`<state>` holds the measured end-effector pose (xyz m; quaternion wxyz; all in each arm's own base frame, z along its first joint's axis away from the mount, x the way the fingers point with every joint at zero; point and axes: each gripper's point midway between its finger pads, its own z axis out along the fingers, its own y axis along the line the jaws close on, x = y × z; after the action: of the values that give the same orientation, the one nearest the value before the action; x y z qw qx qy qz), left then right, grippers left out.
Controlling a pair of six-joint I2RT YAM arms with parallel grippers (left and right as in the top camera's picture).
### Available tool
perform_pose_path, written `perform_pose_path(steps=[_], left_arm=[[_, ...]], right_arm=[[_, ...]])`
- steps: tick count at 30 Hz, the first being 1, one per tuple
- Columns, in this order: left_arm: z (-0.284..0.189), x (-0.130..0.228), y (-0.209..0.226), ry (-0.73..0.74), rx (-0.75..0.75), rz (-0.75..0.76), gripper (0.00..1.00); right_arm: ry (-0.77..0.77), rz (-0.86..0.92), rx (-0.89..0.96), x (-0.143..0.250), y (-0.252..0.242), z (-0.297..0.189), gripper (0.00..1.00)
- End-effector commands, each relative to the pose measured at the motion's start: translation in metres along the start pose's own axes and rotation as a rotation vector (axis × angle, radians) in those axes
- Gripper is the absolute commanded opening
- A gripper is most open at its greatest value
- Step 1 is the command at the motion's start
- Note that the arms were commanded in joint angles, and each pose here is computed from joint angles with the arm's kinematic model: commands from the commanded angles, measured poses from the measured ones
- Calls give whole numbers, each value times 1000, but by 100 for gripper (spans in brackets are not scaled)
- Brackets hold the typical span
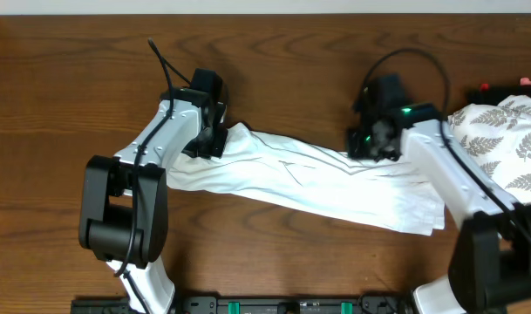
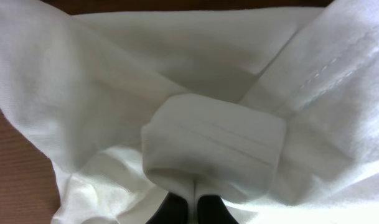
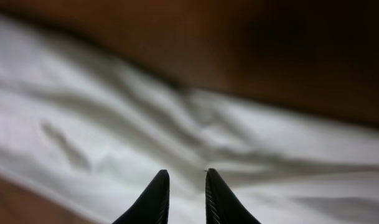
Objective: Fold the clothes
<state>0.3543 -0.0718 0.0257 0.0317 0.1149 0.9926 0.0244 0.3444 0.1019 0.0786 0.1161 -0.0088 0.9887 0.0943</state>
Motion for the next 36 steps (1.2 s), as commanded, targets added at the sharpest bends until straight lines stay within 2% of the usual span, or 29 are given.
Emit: perform_pose_path(steps=[1,7,13,24,36], left_arm=[[4,1,2,8,-11,-30,6],[4,2,2,13,-11,-31,6],[4,2,2,12,-11,-34,6],[4,2,2,12,-12,-34,6],[4,1,2,7,-12,-34,6]], right_arm=[[-57,66,173,-14,-42,-4,18],[63,139,242,3,-80,32,17],[197,166,252,28,-91,59,15],[426,174,281,81,-92,41,14],[473,195,288,91,-96,35,14]])
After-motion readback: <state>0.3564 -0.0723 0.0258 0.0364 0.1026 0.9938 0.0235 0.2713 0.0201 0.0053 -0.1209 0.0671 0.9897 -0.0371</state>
